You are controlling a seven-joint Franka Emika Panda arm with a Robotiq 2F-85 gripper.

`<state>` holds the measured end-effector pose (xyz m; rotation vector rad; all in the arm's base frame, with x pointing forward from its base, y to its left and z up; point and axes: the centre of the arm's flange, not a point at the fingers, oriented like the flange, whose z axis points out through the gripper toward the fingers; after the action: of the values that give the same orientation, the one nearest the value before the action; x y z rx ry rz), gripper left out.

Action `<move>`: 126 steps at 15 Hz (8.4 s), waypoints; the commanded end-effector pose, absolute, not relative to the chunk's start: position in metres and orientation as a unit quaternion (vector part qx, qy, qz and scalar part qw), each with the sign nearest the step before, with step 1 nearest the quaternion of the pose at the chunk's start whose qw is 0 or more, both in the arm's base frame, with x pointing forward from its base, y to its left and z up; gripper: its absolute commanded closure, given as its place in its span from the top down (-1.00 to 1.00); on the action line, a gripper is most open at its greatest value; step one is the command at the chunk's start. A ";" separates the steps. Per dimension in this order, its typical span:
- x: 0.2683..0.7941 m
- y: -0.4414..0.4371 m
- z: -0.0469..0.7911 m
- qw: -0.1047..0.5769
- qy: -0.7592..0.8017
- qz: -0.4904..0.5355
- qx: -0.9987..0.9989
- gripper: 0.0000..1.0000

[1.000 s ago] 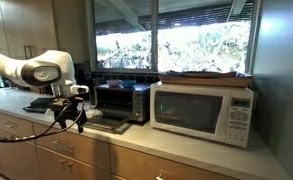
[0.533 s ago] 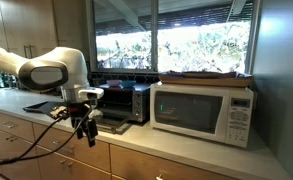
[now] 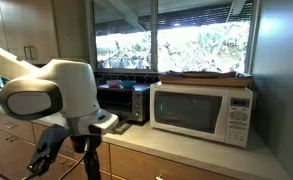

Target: Open the far right drawer

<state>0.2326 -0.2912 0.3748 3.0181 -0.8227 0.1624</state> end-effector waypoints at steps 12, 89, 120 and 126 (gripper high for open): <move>0.261 -0.455 0.300 -0.021 -0.550 0.153 0.821 1.00; 0.447 -0.508 0.086 -0.270 -0.630 0.144 0.713 1.00; 0.436 -0.470 0.078 -0.214 -0.692 -0.017 0.690 1.00; 0.402 -0.460 0.083 -0.208 -0.714 -0.033 0.668 1.00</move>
<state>0.4668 -0.4829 0.1054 2.5125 -2.5992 0.1284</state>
